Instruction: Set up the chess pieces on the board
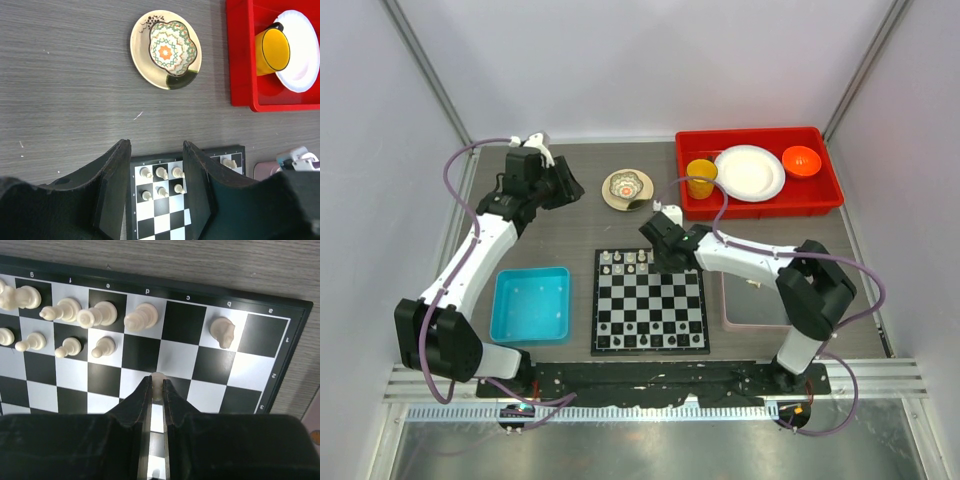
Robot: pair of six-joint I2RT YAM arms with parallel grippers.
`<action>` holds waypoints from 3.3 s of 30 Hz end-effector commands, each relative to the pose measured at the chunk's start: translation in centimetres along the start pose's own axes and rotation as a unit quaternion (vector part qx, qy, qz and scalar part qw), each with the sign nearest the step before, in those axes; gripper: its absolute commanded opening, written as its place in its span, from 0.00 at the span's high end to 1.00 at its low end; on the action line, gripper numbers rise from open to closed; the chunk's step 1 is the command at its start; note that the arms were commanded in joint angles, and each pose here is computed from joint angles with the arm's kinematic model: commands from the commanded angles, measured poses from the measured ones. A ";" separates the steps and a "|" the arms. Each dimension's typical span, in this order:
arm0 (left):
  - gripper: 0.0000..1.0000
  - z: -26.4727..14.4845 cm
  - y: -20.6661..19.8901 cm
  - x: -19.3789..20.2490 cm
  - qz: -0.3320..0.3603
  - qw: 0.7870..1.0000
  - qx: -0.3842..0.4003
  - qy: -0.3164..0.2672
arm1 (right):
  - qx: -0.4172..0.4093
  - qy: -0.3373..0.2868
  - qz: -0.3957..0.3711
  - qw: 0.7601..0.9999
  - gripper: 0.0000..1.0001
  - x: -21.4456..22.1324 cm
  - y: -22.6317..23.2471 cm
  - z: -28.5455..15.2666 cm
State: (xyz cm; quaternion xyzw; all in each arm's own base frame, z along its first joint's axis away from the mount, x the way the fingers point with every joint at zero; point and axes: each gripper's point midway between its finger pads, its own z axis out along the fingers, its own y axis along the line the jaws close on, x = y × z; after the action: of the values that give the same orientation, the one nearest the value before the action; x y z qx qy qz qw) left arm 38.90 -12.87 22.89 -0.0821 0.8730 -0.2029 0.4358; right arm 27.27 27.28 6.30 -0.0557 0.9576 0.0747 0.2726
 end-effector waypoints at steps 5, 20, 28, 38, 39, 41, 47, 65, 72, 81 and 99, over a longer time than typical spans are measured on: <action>0.51 -0.5 -1.0 -1.3 -0.001 0.999 0.028 -0.024 | -0.006 -0.033 0.005 0.999 0.99 -2.5 1.8 1.0; 0.51 -0.6 -1.1 -1.5 -0.008 0.999 0.037 -0.022 | -0.002 -0.025 0.000 1.000 0.99 -2.2 2.1 2.2; 0.51 -0.5 -1.1 -1.4 -0.010 0.999 0.040 -0.020 | -0.011 -0.017 -0.002 1.000 0.97 -2.1 2.7 2.5; 0.51 -0.5 -1.0 -1.4 -0.014 0.999 0.042 -0.019 | -0.008 -0.016 -0.003 1.000 0.96 -1.9 2.4 2.4; 0.51 -0.5 -1.0 -1.5 -0.014 0.999 0.042 -0.020 | -0.007 -0.016 -0.003 1.000 0.96 -1.9 2.3 2.4; 0.51 -0.5 -0.9 -1.4 -0.015 0.999 0.041 -0.018 | -0.007 -0.013 -0.006 1.000 0.96 -1.6 2.2 2.4; 0.51 -0.4 -0.9 -1.5 -0.017 0.999 0.042 -0.019 | -0.004 -0.009 -0.008 1.000 0.91 -1.3 1.9 2.3; 0.51 -0.4 -0.6 -1.5 -0.017 0.999 0.039 -0.019 | -0.037 -0.015 -0.002 0.999 0.71 -2.3 3.6 1.5; 0.51 -0.3 -0.6 -1.4 -0.017 0.999 0.039 -0.018 | -0.023 -0.044 0.001 0.999 0.71 -3.9 2.7 -0.8; 0.51 -0.3 -0.6 -1.3 -0.017 0.999 0.038 -0.016 | 0.002 -0.108 0.017 0.994 0.66 -6.6 -0.3 -6.8; 0.51 0.1 -0.7 -0.9 -0.017 0.999 0.044 -0.005 | 0.152 -0.055 0.200 0.966 0.57 0.6 -20.1 -7.9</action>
State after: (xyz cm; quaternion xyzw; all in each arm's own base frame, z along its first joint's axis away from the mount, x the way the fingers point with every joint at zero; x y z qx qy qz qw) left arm 38.92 -12.89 22.84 -0.0814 0.8706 -0.2306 0.4270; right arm 26.28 5.79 11.98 0.1866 0.9227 -0.0257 0.3363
